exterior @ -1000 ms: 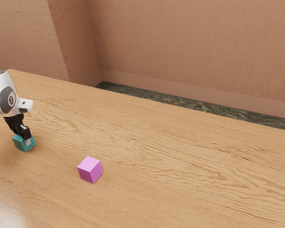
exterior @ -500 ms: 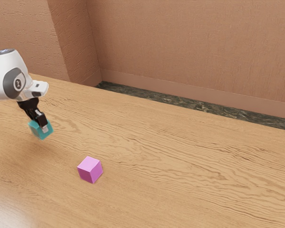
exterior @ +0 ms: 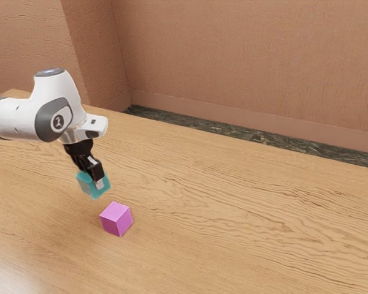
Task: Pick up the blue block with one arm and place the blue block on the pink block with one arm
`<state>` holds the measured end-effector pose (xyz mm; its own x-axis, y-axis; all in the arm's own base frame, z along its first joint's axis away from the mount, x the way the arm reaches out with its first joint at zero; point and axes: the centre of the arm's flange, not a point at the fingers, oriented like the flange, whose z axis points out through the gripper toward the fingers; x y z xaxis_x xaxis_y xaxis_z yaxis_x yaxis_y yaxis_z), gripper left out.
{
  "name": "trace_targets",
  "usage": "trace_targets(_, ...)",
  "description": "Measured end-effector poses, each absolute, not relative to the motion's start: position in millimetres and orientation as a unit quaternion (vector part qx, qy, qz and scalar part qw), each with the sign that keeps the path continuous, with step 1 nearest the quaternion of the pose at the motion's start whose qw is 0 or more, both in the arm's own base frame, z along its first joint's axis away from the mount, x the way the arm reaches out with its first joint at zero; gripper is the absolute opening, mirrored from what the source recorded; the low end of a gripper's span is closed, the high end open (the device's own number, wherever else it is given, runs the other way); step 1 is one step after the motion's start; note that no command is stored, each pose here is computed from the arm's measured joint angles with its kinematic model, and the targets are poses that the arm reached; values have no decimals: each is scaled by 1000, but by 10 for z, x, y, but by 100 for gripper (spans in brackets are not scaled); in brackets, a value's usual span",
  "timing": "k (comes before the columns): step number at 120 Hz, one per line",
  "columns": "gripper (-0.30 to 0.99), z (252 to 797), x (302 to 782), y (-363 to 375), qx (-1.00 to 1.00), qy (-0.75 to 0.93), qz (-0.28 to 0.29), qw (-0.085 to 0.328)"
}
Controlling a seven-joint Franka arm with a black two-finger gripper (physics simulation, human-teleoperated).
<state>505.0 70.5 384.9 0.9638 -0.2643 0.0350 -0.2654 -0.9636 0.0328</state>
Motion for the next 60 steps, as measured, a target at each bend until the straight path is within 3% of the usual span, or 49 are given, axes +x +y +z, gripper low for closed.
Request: trace_targets(60,35,3748,5036,554,998,-56,8,28)
